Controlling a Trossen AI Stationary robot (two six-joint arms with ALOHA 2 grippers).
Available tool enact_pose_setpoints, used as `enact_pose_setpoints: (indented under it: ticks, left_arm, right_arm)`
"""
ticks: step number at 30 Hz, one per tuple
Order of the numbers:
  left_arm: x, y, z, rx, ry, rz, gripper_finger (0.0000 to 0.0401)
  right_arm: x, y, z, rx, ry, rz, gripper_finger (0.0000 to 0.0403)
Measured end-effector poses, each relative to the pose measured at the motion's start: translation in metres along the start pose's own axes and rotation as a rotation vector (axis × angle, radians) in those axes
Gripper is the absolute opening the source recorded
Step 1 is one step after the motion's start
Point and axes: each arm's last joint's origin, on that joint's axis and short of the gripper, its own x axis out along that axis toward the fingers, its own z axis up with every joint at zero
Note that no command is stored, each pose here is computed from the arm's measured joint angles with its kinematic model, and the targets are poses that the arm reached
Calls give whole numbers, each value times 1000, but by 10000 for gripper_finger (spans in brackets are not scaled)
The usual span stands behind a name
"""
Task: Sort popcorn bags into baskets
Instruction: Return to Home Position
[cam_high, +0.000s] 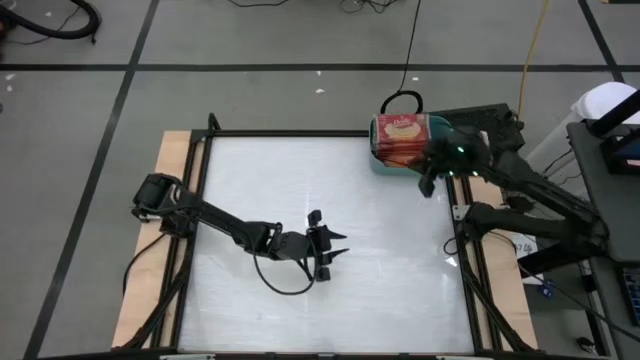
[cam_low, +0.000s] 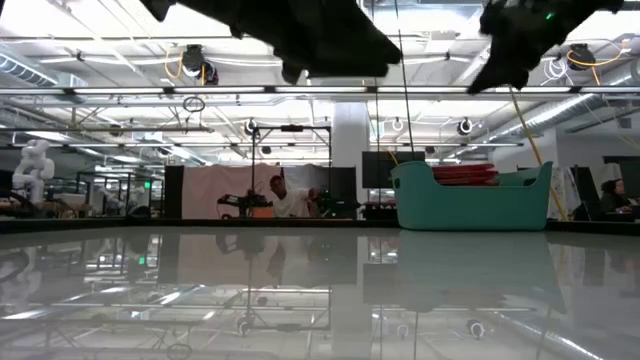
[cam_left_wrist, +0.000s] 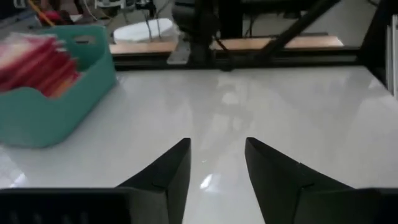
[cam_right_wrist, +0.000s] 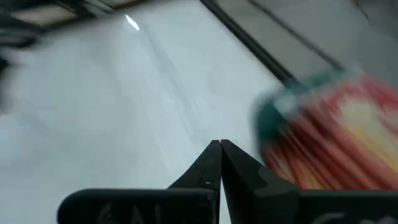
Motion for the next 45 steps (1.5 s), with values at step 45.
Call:
enact_pose_setpoints:
  ticks: [45]
  left_arm:
    - [-70, 103, -47, 28, 235, 252, 3]
  right_arm:
    - [64, 38, -127, -462, -432, 304, 4]
